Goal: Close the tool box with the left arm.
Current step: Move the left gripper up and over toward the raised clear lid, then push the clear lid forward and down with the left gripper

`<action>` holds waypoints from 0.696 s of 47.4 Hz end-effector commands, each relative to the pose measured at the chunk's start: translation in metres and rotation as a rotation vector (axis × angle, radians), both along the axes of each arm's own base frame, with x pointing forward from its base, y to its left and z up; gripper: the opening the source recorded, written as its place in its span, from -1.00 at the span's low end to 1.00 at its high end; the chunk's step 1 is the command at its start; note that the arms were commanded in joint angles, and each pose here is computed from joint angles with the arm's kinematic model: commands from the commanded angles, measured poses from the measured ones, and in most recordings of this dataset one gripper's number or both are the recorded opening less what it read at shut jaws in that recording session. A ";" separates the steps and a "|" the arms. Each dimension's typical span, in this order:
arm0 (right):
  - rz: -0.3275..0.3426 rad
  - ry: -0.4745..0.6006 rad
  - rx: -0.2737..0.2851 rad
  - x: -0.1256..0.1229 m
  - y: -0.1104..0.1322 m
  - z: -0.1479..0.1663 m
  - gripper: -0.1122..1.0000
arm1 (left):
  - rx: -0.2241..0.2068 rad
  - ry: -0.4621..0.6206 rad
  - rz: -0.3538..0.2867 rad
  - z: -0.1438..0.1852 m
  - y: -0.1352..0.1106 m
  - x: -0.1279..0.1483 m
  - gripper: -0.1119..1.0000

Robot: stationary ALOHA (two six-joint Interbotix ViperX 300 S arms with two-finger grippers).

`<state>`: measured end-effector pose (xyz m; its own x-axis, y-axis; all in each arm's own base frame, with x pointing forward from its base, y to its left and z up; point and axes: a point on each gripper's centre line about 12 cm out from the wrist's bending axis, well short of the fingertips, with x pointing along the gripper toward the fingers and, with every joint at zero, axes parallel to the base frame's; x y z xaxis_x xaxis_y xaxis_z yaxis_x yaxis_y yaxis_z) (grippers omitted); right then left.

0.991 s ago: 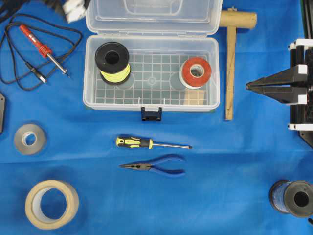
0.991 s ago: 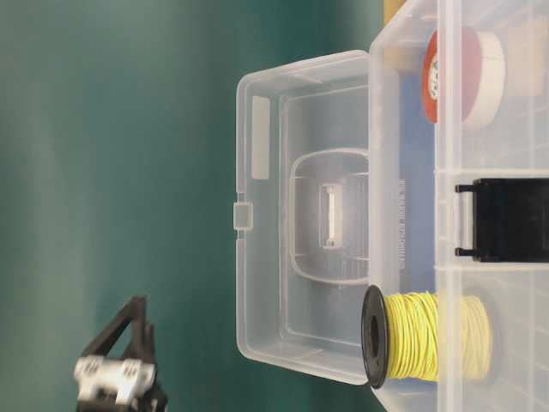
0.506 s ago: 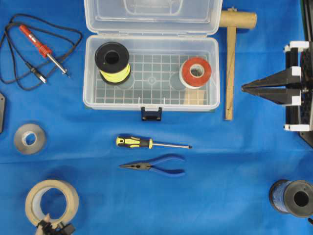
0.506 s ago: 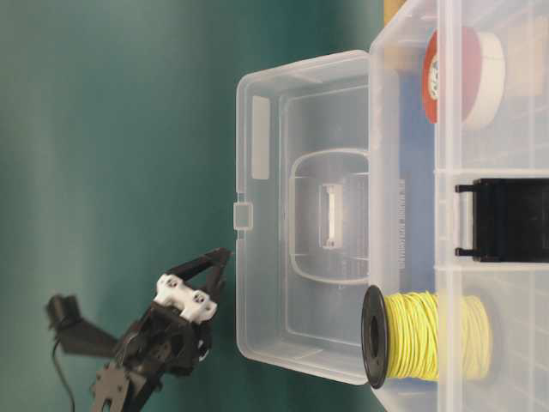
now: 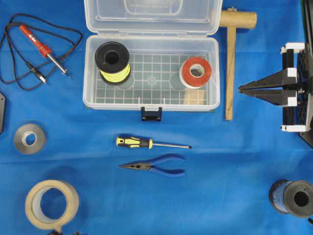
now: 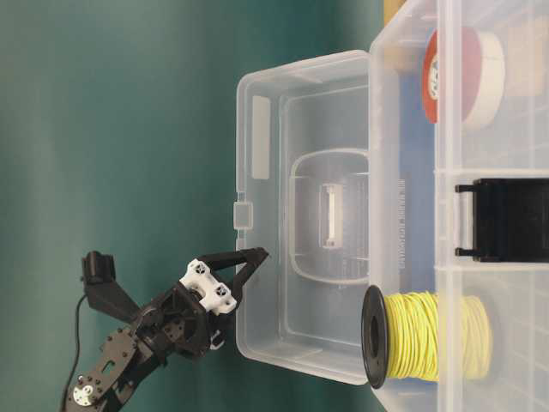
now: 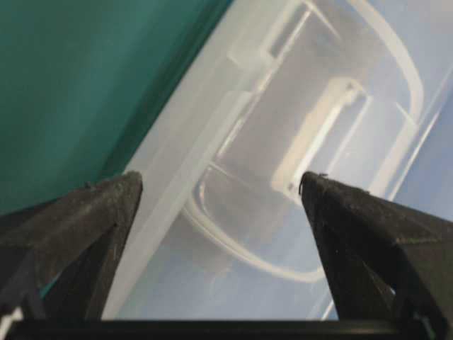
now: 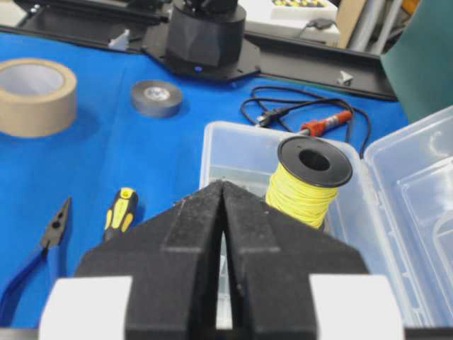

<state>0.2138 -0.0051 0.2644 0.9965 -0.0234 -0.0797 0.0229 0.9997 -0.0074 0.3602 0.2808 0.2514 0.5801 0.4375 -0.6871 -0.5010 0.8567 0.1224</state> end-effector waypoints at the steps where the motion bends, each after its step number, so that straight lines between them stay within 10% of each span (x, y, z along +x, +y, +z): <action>1: -0.002 -0.018 0.003 0.003 0.000 0.006 -0.81 | 0.019 -0.028 -0.049 0.022 -0.019 0.011 0.89; 33: 0.001 -0.018 -0.005 0.003 0.000 0.006 -0.81 | -0.063 -0.032 -0.189 0.062 -0.122 0.002 0.88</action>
